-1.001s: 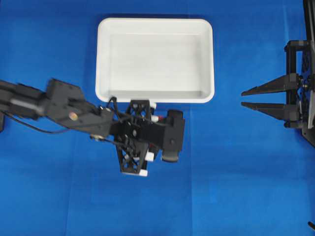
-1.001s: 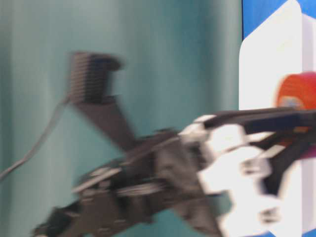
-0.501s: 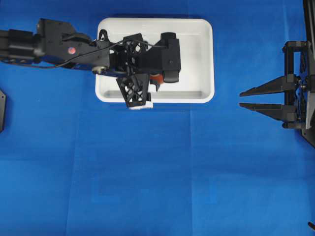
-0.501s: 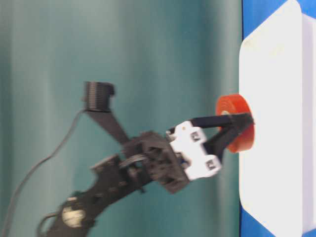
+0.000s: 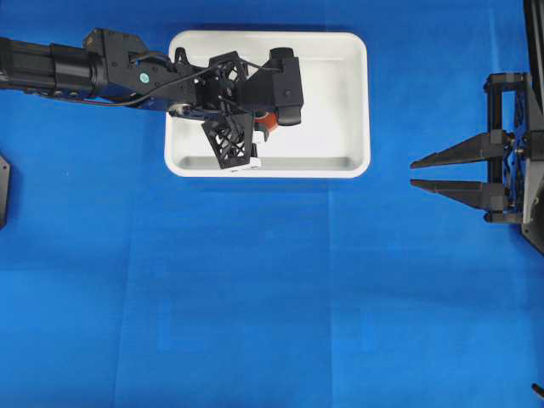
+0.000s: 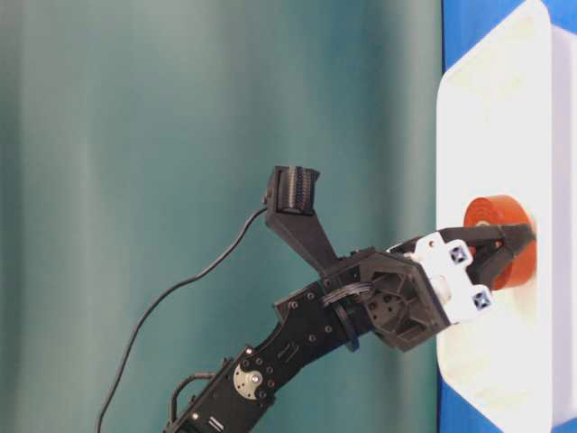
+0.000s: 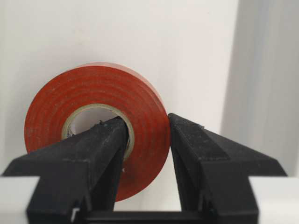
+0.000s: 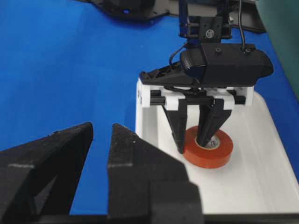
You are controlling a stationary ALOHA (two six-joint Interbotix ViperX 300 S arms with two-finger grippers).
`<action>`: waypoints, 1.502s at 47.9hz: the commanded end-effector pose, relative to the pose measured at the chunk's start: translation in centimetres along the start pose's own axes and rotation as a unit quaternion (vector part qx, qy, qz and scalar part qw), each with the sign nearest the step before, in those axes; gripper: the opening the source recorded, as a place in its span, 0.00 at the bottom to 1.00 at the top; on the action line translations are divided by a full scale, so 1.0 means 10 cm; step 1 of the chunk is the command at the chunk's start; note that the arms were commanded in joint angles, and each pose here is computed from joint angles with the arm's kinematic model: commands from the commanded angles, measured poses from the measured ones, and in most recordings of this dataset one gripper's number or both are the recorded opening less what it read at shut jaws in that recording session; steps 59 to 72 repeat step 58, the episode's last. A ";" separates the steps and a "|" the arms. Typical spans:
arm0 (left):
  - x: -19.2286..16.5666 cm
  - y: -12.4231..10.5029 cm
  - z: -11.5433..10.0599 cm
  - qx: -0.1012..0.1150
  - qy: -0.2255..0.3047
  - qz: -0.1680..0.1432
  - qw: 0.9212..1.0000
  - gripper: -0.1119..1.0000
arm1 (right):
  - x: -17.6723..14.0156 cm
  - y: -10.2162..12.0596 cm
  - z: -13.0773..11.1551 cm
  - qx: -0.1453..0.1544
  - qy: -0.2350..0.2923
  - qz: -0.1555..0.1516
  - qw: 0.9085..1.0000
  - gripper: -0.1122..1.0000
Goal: Place one roll of tape in the white case with the left arm.
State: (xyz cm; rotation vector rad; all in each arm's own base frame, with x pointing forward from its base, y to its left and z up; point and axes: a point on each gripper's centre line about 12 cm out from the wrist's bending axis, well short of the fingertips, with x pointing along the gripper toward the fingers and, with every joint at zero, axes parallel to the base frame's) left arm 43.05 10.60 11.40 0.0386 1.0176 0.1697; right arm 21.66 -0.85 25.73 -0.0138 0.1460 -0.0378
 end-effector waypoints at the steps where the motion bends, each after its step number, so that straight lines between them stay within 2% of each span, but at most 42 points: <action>1: -0.09 0.02 0.13 -0.001 -0.023 0.003 1.000 0.42 | 0.01 -0.01 0.04 0.002 -0.005 -0.002 1.000 0.00; 7: -0.17 0.03 0.14 -0.002 -0.027 0.003 1.000 0.75 | 0.01 -0.01 0.04 0.002 -0.006 -0.002 1.000 0.00; 9: -0.23 0.03 0.15 -0.003 -0.031 0.004 1.000 0.79 | 0.01 -0.01 0.04 0.003 -0.005 -0.002 1.000 0.00; 19: -0.74 0.02 0.25 -0.010 -0.074 0.006 0.997 0.68 | 0.01 -0.01 0.04 0.002 -0.006 -0.002 1.000 0.00; 29: -1.35 -0.12 0.24 0.000 -0.140 -0.001 0.990 0.67 | 0.01 -0.01 0.06 0.002 -0.008 -0.002 1.000 0.00; 35: -1.58 -0.22 0.13 0.009 -0.181 -0.008 0.983 0.67 | 0.00 -0.01 0.08 0.003 -0.013 -0.002 1.000 0.00; 40: -1.74 -0.31 0.02 0.010 -0.222 -0.017 0.975 0.67 | -0.01 -0.01 0.08 0.003 -0.015 -0.002 1.000 0.00; 52: -2.12 -0.44 -0.30 0.009 -0.339 -0.033 0.940 0.67 | -0.02 -0.01 0.10 0.003 -0.017 -0.002 1.000 0.00; 58: -2.27 -0.44 -0.45 0.003 -0.364 -0.036 0.931 0.67 | -0.02 -0.01 0.10 0.003 -0.018 -0.002 1.000 0.00; 72: -2.27 -0.44 -0.45 0.003 -0.364 -0.036 0.931 0.67 | -0.02 -0.01 0.10 0.003 -0.018 -0.002 1.000 0.00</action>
